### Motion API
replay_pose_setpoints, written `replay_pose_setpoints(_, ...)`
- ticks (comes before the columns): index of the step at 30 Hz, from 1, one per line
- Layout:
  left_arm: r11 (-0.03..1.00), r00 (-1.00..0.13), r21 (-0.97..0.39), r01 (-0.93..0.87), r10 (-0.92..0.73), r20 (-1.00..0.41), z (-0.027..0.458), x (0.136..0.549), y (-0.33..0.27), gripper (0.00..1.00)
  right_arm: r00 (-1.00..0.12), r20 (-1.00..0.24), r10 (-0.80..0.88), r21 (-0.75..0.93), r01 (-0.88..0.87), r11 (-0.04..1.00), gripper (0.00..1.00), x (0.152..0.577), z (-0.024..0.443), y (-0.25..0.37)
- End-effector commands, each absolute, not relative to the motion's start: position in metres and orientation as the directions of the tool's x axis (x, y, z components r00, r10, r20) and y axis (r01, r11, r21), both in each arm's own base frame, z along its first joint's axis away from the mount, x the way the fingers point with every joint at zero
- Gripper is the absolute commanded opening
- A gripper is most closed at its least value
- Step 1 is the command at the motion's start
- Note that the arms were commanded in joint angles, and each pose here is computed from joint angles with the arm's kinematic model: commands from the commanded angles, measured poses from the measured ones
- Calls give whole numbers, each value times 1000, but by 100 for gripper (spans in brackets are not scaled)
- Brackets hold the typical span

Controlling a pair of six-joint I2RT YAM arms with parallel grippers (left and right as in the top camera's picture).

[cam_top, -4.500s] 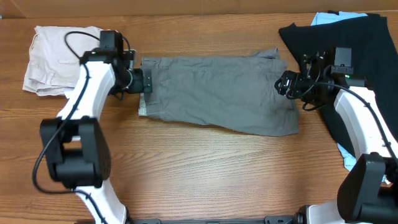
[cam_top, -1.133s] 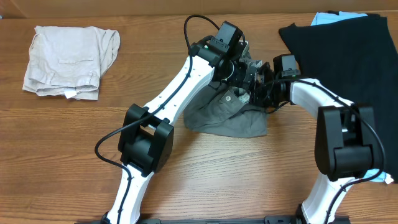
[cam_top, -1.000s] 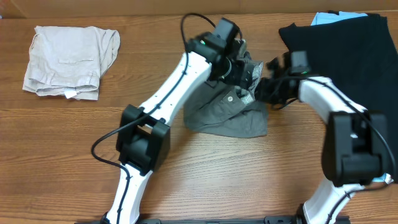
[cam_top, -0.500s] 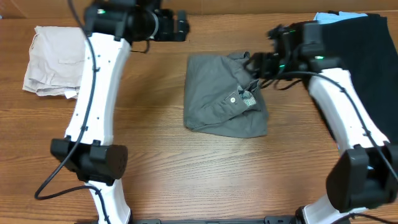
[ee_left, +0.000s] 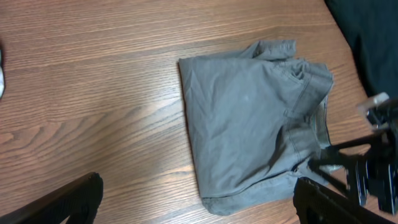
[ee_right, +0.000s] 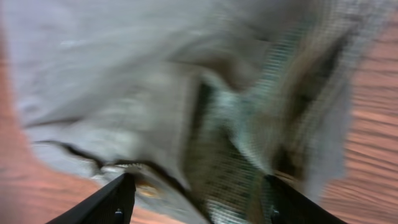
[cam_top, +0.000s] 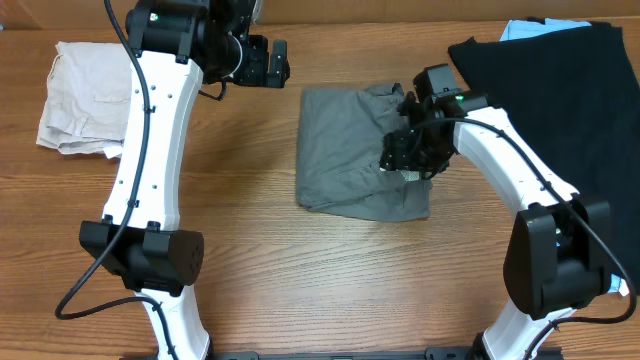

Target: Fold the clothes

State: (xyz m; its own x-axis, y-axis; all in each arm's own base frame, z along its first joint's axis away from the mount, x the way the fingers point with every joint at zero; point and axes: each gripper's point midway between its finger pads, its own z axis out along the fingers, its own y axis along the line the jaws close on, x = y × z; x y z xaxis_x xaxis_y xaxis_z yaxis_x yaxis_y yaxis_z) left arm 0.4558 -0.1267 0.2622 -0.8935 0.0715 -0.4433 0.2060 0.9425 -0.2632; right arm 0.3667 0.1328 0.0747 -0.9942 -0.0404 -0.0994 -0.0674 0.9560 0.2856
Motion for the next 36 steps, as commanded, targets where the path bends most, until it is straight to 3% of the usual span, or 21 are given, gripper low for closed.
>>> replay_pose_setpoints(1,937,-893,-239,256,135,-429,252,452,-136,100,-998,-61,10,232,-4,973,68,357,53,114)
replay_pose_setpoints(9,923,-916,-243,298,206,-344,218,434,-164,100,-996,-82,40,248,18,969,68,353,25,115)
replay_pose_setpoints(12,913,-913,-227,340,262,-312,199,426,-175,100,-993,-114,35,269,3,963,62,362,24,121)
replay_pose_setpoints(25,976,-948,-49,213,195,-252,179,435,-108,100,-946,-89,-310,320,-322,891,65,321,-5,213)
replay_pose_setpoints(32,986,-957,-49,159,141,-253,179,441,-83,100,-908,-114,-402,292,-418,861,69,325,39,245)
replay_pose_setpoints(36,986,-957,-49,159,142,-253,179,441,-83,100,-941,-175,-289,314,-332,889,72,357,91,251)
